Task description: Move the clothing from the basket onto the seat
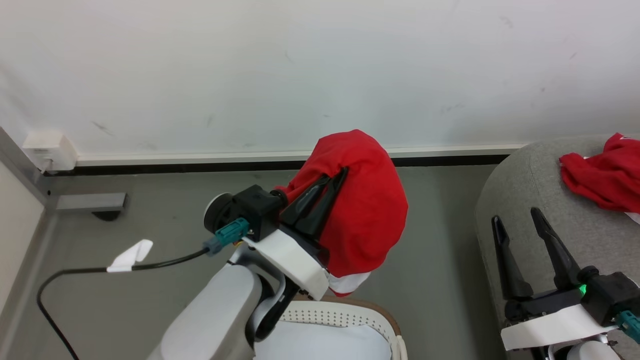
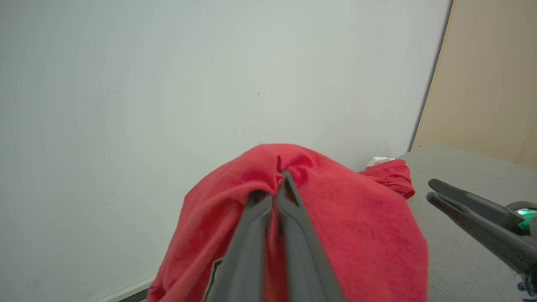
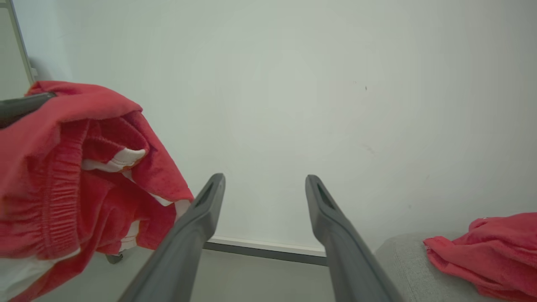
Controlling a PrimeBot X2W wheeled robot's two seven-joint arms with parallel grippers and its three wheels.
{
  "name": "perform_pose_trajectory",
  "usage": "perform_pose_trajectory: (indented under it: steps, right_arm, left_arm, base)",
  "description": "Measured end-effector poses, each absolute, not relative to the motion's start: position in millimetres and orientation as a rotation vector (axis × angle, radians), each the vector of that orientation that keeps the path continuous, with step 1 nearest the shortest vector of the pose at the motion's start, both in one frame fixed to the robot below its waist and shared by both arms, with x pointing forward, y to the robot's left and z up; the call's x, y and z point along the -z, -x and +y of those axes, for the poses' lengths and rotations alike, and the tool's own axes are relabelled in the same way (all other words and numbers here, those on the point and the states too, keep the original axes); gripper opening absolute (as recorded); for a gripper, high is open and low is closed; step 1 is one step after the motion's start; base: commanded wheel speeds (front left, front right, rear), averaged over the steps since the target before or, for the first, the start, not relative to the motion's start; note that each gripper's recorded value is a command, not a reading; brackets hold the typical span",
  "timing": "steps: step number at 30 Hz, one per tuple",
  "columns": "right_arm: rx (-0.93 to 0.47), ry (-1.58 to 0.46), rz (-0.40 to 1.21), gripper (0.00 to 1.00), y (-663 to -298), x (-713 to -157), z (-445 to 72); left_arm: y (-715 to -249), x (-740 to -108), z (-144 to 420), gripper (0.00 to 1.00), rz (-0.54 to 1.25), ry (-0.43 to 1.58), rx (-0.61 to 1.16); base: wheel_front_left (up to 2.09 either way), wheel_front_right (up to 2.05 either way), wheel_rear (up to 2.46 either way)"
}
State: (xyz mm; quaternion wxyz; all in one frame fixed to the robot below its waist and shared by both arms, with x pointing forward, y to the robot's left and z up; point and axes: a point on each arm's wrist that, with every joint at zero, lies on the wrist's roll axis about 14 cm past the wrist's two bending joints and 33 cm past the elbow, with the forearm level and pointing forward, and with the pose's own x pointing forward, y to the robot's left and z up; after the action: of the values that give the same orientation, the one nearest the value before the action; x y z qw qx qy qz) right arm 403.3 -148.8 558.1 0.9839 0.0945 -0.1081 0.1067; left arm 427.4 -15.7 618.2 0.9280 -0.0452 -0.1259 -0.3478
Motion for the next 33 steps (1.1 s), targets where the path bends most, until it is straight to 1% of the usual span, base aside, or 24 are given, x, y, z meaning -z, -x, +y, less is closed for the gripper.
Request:
perform_pose_trajectory:
  steps: [8,18,25,33]
  right_arm:
    - [-0.301,-0.172,-0.180,1.00,-405.0,-548.0,-123.4]
    - [-0.504,-0.103,-0.182,1.00,-413.7,-556.9,-66.5]
    - [-0.660,-0.002,-0.114,1.00,-414.5,-539.4,-29.9]
    - [-0.812,0.073,-0.103,1.00,-413.5,-537.6,11.3]
  left_arm:
    - [-427.3,-624.9,-13.9,0.00,-0.279,0.098,0.711]
    - [-409.4,-620.7,-19.2,0.00,-0.260,0.107,0.737]
    - [-391.7,-615.1,-21.0,0.00,-0.234,0.094,0.759]
    - [-379.1,-608.2,-14.5,0.00,-0.206,0.085,0.751]
  base:
    - [0.00,0.00,0.00]
    - [0.00,0.00,0.00]
    - [0.00,0.00,0.00]
    - [0.00,0.00,0.00]
